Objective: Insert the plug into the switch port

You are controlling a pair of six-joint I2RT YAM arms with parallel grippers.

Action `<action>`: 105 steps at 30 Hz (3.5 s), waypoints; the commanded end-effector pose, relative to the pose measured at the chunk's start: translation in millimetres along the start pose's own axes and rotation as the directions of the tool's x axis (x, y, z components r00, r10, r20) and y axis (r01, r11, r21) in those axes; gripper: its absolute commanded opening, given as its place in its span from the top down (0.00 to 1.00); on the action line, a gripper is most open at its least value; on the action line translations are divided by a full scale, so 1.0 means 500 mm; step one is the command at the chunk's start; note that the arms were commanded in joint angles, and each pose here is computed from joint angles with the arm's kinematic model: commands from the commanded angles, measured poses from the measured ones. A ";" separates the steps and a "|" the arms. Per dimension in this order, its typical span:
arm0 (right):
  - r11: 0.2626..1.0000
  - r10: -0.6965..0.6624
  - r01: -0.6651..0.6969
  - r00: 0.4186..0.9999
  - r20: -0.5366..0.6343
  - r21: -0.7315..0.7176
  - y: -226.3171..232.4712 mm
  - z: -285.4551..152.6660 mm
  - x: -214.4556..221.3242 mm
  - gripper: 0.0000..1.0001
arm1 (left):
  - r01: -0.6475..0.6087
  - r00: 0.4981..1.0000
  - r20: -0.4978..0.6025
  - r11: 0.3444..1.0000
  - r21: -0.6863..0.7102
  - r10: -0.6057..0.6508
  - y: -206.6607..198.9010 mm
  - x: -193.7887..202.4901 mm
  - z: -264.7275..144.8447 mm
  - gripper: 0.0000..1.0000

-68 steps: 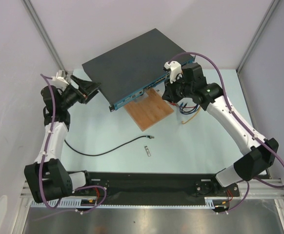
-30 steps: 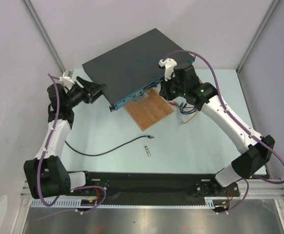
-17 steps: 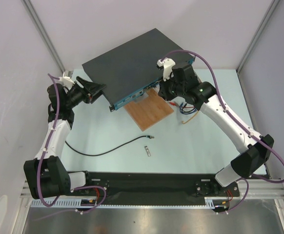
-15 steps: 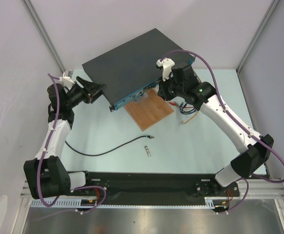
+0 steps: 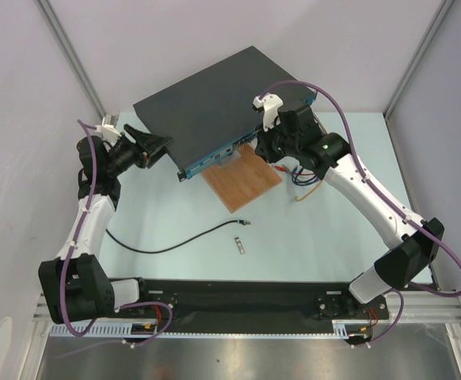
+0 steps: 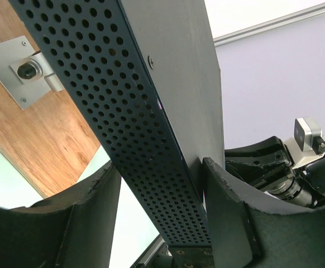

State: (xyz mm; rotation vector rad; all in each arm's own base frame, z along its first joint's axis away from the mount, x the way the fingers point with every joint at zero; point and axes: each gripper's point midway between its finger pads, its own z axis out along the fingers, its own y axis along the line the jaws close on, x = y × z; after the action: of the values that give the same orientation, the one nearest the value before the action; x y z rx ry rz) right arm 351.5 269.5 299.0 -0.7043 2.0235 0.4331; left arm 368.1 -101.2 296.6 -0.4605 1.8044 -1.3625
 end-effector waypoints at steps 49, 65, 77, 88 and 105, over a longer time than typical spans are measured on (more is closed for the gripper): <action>0.990 -0.060 0.099 0.944 0.324 -0.104 0.013 0.044 -0.194 0.86 | -0.043 0.998 -0.035 0.999 -0.005 0.043 0.007 0.020 0.016 1.00; 0.985 -0.103 0.127 0.976 0.193 -0.113 -0.007 -0.043 -0.075 0.45 | -0.054 0.998 -0.038 0.999 0.000 0.054 0.002 0.026 0.010 1.00; 0.991 -0.059 0.073 0.991 0.123 -0.112 -0.022 0.005 -0.054 0.72 | -0.051 0.998 -0.034 0.999 0.003 0.051 0.003 0.025 0.010 1.00; 0.992 -0.023 0.043 0.986 0.162 -0.122 -0.020 0.028 -0.079 0.73 | -0.049 0.998 -0.036 0.999 0.000 0.049 0.010 0.031 0.008 1.00; 0.986 0.132 -0.102 0.960 0.248 -0.131 -0.022 0.061 -0.130 0.76 | -0.042 0.998 -0.045 0.999 0.000 0.042 0.014 0.030 0.012 1.00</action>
State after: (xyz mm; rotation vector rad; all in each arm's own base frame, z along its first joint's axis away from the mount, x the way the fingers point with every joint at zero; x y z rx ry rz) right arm 380.7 286.6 297.9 -0.6591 1.9641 0.6566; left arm 367.7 -101.7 295.9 -0.4598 1.8037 -1.3624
